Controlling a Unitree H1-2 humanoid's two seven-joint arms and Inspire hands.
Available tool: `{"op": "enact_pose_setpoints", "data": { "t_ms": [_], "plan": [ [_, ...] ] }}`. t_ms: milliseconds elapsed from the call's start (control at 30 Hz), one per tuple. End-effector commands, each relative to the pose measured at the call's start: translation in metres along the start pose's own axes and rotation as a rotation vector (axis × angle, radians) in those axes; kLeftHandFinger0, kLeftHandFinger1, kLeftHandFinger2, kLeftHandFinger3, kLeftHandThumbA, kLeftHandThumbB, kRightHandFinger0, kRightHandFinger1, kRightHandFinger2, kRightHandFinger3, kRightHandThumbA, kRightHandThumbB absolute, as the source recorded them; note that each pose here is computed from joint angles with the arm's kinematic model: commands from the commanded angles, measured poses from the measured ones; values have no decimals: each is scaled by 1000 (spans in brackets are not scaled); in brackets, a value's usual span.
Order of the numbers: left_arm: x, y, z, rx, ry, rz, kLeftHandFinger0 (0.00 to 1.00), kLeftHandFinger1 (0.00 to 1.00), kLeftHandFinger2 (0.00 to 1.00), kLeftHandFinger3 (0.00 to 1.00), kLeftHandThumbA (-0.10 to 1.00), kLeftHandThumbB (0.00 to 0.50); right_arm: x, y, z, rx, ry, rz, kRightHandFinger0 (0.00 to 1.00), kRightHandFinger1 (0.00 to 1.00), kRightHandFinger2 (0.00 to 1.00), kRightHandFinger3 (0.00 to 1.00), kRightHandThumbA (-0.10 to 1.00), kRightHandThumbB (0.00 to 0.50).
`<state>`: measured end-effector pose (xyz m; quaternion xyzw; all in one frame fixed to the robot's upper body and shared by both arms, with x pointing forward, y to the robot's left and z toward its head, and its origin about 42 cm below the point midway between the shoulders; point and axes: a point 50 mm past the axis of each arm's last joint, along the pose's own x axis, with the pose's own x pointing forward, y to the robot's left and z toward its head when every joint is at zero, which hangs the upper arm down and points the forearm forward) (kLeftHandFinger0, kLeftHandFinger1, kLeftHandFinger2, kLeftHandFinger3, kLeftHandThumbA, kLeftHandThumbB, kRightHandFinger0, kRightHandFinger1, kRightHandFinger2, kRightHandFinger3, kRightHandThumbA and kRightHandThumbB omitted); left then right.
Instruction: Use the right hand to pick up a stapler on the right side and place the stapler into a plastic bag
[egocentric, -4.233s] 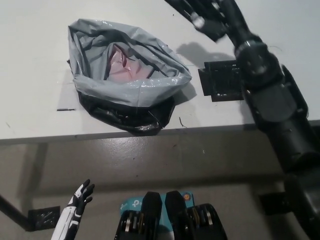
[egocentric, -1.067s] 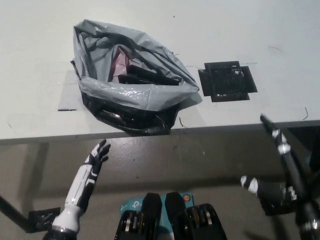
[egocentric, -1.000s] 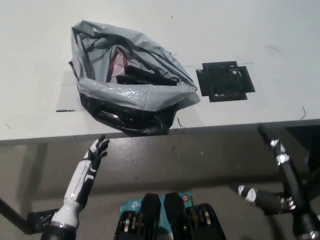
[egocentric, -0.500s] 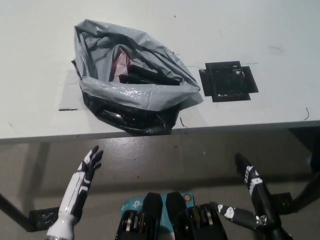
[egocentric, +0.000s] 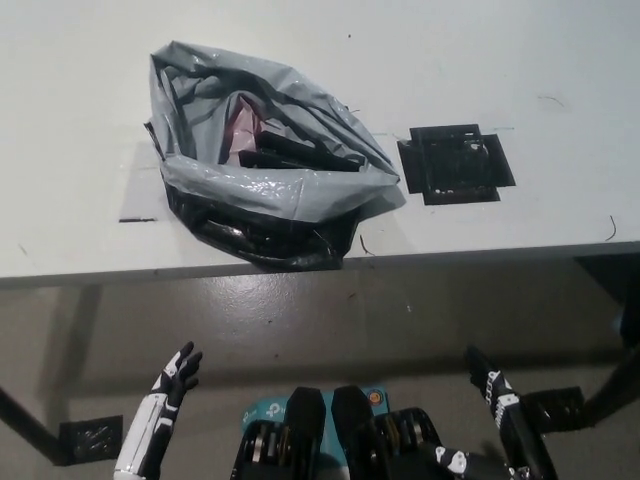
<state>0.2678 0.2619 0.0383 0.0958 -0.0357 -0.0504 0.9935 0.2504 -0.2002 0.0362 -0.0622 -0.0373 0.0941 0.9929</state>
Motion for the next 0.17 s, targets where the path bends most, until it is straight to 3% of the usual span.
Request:
{"op": "enact_pose_setpoints", "data": {
  "t_ms": [0, 133],
  "plan": [
    [-2, 3, 1, 9, -35, -9, 1000, 1000, 1000, 1000, 1000, 500, 1, -3, 8, 12, -86, 10, 1000, 1000, 1000, 1000, 959, 243],
    [-4, 3, 0, 4, -31, -8, 1000, 1000, 1000, 1000, 1000, 500, 1, -4, 8, 18, -92, 7, 1000, 1000, 1000, 1000, 953, 249]
  ]
}}
